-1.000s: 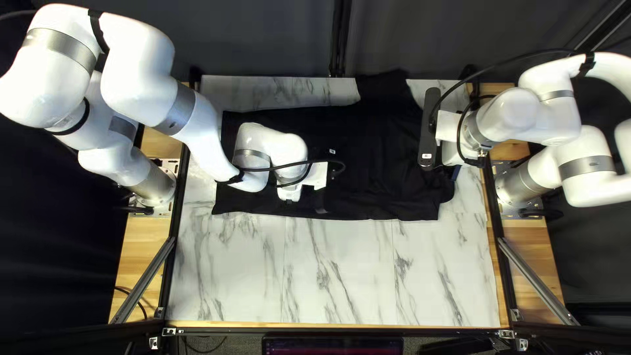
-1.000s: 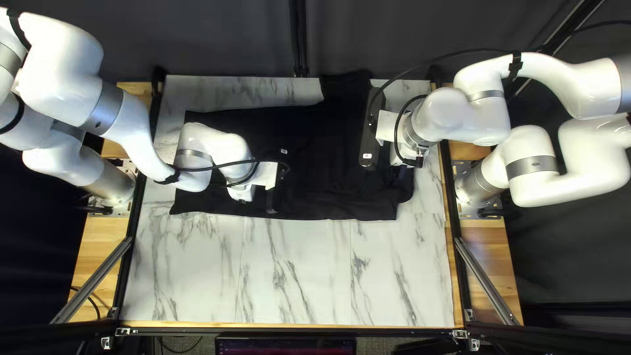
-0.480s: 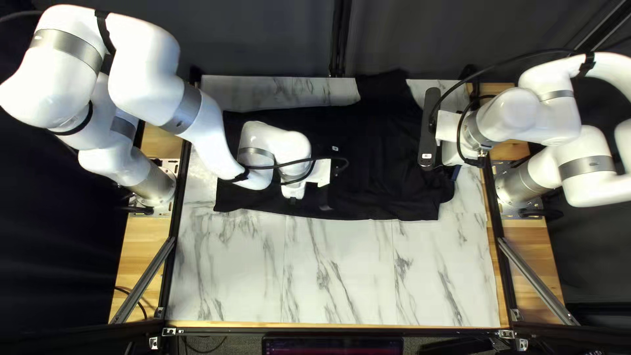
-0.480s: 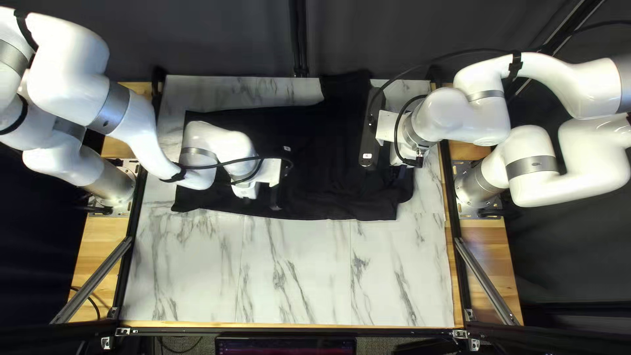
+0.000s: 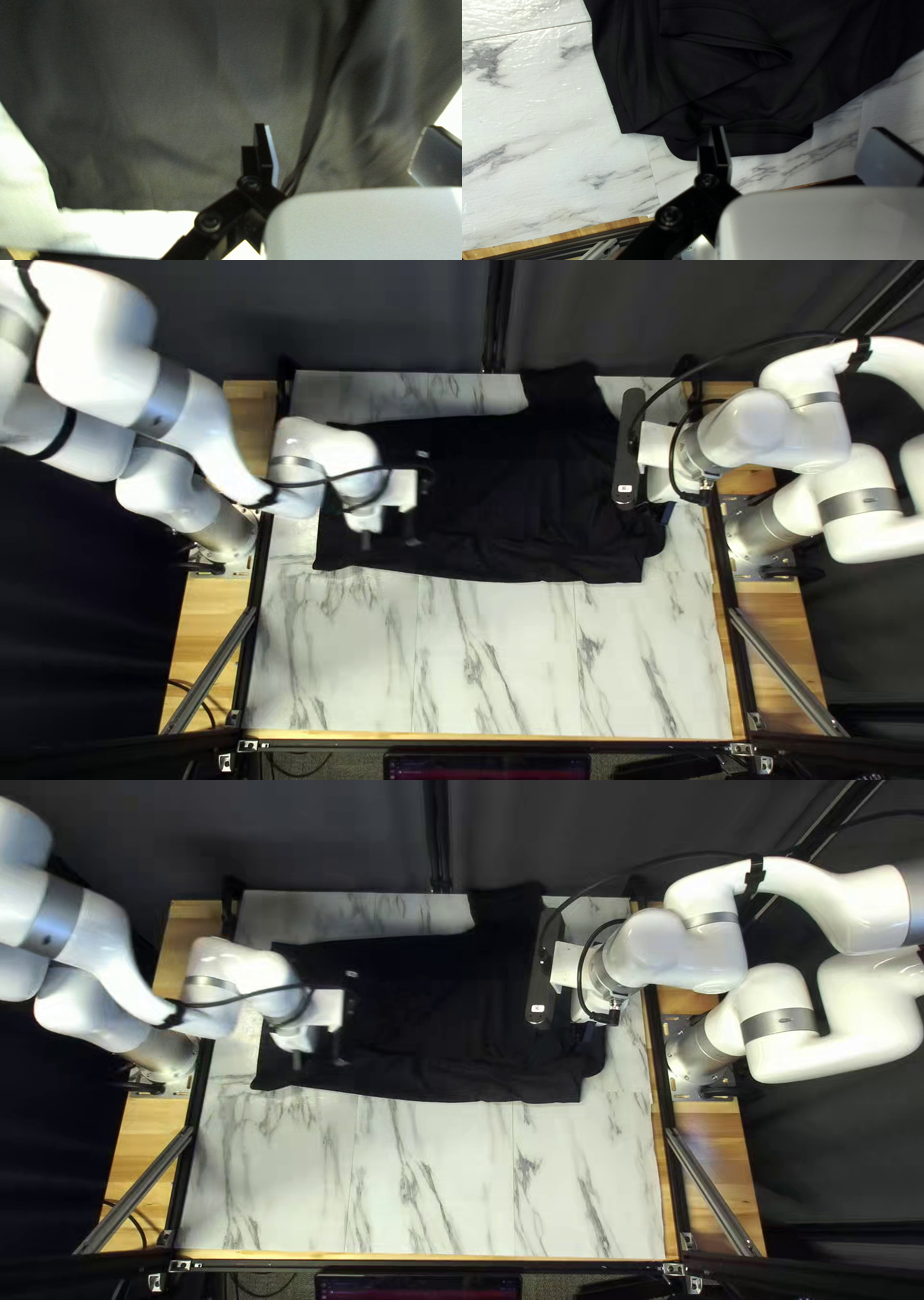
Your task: Fold t-shirt
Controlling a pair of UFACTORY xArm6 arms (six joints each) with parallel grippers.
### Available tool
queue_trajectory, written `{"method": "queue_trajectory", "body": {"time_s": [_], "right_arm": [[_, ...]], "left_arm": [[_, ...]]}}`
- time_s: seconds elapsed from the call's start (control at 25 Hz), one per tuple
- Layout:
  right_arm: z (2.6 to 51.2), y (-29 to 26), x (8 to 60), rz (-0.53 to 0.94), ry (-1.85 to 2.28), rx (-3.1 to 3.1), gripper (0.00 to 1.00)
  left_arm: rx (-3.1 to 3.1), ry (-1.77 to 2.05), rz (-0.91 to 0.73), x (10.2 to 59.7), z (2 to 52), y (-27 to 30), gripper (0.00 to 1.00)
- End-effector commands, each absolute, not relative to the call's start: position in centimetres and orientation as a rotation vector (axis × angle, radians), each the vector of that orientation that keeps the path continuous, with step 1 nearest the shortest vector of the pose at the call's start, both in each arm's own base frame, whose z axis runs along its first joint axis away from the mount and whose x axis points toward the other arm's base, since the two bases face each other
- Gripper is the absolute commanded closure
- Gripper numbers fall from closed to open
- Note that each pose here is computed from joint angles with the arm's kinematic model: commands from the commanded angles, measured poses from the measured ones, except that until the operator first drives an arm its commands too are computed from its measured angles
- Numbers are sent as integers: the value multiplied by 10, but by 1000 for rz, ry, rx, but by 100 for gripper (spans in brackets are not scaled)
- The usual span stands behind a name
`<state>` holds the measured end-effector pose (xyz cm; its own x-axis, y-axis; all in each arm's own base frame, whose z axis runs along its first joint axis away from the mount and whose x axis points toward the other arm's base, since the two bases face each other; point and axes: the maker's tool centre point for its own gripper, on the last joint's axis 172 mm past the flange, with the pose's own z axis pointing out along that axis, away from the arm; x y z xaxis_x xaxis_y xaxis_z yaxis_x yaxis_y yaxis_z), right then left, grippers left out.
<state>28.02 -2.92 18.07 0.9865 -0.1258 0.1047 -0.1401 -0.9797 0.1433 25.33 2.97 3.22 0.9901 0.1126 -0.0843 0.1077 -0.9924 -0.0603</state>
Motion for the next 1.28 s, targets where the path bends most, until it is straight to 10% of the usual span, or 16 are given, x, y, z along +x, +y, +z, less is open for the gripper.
{"method": "queue_trajectory", "body": {"time_s": [0.04, 0.2, 0.24, 0.32, 0.4, 1.28], "right_arm": [[181, -29, 280, 143, -201, 2981, 0], [181, -29, 280, 143, -201, 2981, 0], [181, -29, 280, 143, -201, 2981, 0], [181, -29, 280, 143, -201, 2981, 0], [181, -29, 280, 143, -201, 2981, 0], [181, -29, 280, 143, -201, 2981, 0]], "left_arm": [[-3078, -208, 165, 244, 21, 24, 0], [-3067, -234, 193, 238, 19, 13, 0], [-3066, -237, 195, 238, 19, 12, 16], [-3061, -244, 202, 237, 17, 9, 92], [-3058, -250, 209, 236, 14, 8, 100], [-2961, -217, 239, 227, 77, -28, 100]]}}
